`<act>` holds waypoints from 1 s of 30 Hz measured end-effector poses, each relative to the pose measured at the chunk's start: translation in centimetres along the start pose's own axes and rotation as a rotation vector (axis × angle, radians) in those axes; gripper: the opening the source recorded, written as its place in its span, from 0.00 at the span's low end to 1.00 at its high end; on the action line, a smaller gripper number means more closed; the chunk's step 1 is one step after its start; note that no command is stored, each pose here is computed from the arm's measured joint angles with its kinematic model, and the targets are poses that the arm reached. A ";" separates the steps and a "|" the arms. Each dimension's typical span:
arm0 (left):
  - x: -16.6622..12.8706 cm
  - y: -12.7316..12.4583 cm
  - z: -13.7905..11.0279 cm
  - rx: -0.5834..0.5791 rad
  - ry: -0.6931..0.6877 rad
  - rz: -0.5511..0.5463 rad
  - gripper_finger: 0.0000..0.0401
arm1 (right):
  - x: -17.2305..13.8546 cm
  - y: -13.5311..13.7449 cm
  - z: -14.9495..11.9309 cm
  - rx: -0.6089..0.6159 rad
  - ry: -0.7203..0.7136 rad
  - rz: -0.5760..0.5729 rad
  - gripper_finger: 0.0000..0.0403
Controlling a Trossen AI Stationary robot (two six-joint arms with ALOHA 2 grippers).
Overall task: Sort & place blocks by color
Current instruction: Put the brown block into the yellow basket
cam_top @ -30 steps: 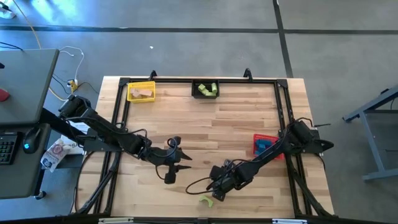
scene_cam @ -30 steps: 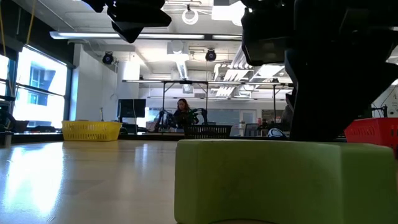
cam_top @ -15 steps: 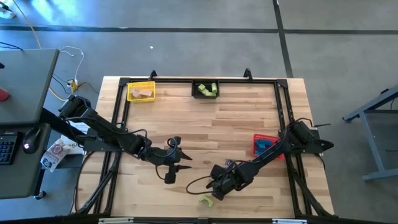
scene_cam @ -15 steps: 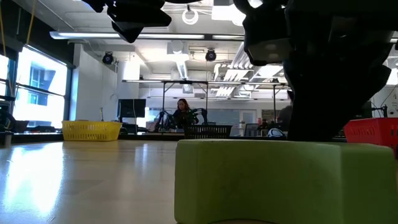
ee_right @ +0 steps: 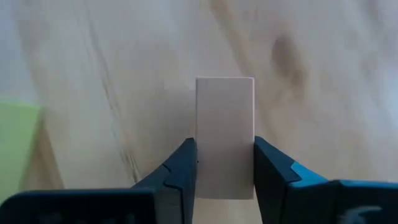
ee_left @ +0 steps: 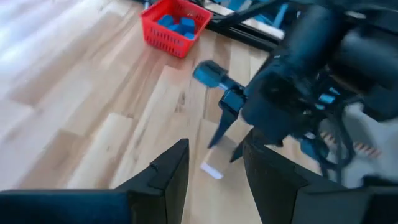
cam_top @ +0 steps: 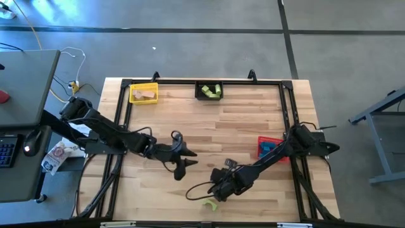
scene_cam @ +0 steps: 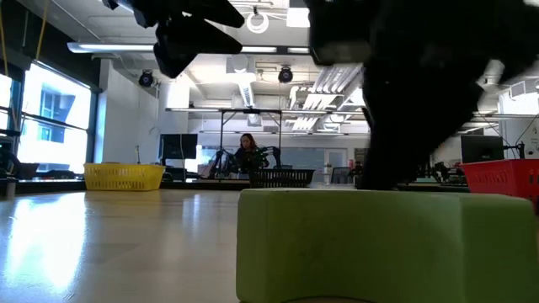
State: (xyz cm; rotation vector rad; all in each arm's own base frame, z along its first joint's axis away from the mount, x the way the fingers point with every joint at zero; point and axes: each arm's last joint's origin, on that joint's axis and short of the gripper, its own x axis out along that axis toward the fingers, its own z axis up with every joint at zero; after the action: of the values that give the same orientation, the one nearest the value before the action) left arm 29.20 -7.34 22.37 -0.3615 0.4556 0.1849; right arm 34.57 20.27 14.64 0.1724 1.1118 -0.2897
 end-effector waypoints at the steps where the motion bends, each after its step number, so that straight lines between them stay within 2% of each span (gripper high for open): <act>1: 0.1 0.1 0.1 -0.045 0.003 -0.004 0.35 | -0.4 0.1 0.4 -0.017 -0.019 -0.014 0.23; 6: 0.3 0.6 0.4 -0.240 0.021 -0.031 0.35 | -2.0 0.3 1.6 -0.125 -0.085 -0.104 0.23; 14: 0.5 1.1 0.8 -0.401 0.076 -0.100 0.35 | -4.3 0.9 3.9 -0.271 -0.238 -0.226 0.23; 21: 0.5 1.0 0.7 -0.448 0.080 -0.101 0.35 | -6.0 1.2 5.4 -0.344 -0.334 -0.300 0.23; 30: 0.5 1.0 0.7 -0.454 0.097 -0.120 0.35 | -6.6 1.3 5.9 -0.389 -0.368 -0.337 0.23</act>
State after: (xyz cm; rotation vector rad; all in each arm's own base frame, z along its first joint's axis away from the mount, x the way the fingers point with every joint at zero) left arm 29.67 -6.14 22.44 -0.8438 0.4848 0.1529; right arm 37.32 20.83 23.19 -0.4048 0.8066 -0.3810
